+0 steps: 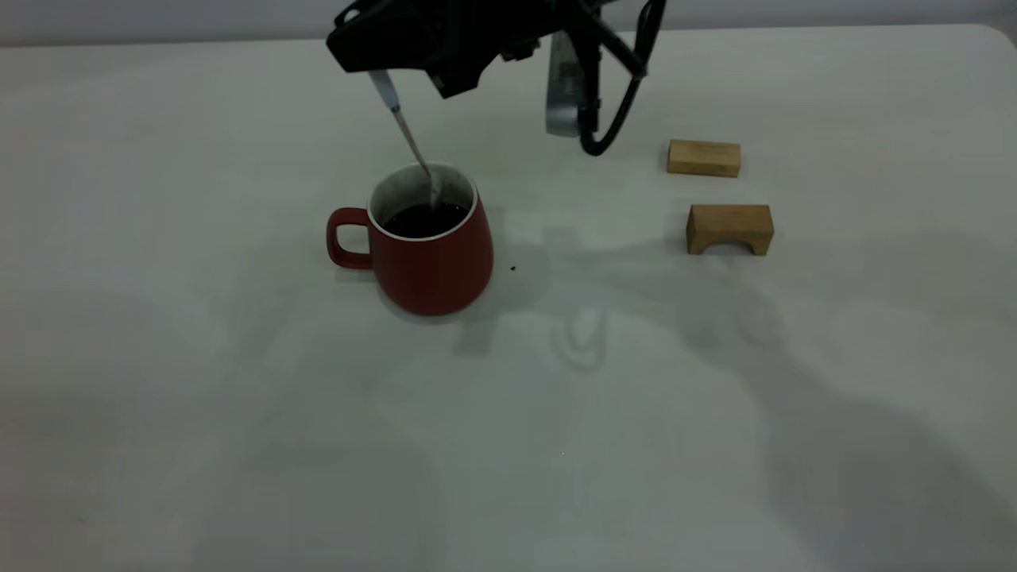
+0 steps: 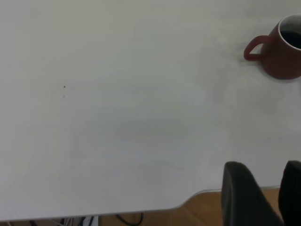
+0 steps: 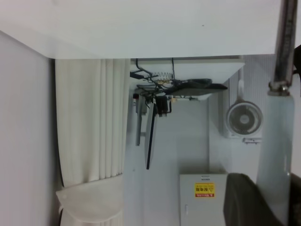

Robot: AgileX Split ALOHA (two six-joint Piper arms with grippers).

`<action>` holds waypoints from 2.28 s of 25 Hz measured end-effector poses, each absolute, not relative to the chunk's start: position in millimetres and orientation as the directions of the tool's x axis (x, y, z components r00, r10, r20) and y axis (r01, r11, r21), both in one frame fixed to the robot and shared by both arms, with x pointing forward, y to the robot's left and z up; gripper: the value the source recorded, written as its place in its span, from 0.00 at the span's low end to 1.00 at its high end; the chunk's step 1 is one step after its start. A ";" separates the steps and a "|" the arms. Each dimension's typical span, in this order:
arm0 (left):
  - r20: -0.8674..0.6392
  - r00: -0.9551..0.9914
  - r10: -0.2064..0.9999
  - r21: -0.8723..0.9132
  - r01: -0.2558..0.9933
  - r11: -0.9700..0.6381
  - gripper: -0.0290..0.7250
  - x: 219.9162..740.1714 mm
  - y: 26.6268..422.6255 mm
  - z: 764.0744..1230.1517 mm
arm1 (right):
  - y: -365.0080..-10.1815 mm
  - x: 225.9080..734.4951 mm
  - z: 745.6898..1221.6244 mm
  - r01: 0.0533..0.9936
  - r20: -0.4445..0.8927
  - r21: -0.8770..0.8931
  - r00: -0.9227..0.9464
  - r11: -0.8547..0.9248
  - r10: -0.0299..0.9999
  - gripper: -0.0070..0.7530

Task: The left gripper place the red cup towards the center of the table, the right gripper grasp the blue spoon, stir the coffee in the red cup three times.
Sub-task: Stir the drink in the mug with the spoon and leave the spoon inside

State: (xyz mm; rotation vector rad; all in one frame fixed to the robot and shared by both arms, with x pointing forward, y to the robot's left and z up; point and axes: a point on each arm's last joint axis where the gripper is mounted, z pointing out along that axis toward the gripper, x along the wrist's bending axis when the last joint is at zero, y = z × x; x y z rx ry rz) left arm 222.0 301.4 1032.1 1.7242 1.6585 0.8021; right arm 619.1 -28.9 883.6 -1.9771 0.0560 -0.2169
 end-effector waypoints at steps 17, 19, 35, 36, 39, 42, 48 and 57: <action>0.012 0.032 0.999 0.776 0.630 -0.030 0.40 222.0 301.4 1032.2 | -44.4 650.5 825.0 -0.051 0.015 -0.911 0.988 -0.408 -0.155 0.20; 0.012 0.032 0.999 0.776 0.630 -0.030 0.40 222.0 301.4 1032.2 | -44.7 649.0 824.3 -0.100 -0.037 -0.914 0.986 -0.394 -0.165 0.20; 0.013 0.032 0.999 0.776 0.630 -0.031 0.40 222.0 301.4 1032.2 | -48.5 650.7 825.4 0.018 0.070 -0.921 0.990 -0.390 -0.120 0.20; 0.013 0.032 0.999 0.776 0.630 -0.031 0.40 222.0 301.4 1032.2 | -49.4 649.4 824.0 -0.014 0.038 -0.921 0.991 -0.390 -0.126 0.20; 0.013 0.032 0.999 0.776 0.630 -0.031 0.40 222.0 301.4 1032.2 | -45.2 645.5 823.9 -0.059 -0.011 -0.925 0.992 -0.376 -0.128 0.20; 0.013 0.032 0.999 0.776 0.630 -0.031 0.40 222.0 301.4 1032.2 | -31.9 640.0 826.7 -0.038 0.004 -0.935 0.993 -0.353 -0.117 0.20; 0.013 0.032 0.999 0.776 0.630 -0.031 0.40 222.0 301.4 1032.2 | -24.9 642.4 831.0 0.129 0.167 -0.920 0.984 -0.369 -0.070 0.20; 0.013 0.032 0.999 0.776 0.630 -0.031 0.40 222.0 301.4 1032.2 | -49.3 647.6 826.7 -0.005 0.027 -0.922 0.997 -0.387 -0.076 0.20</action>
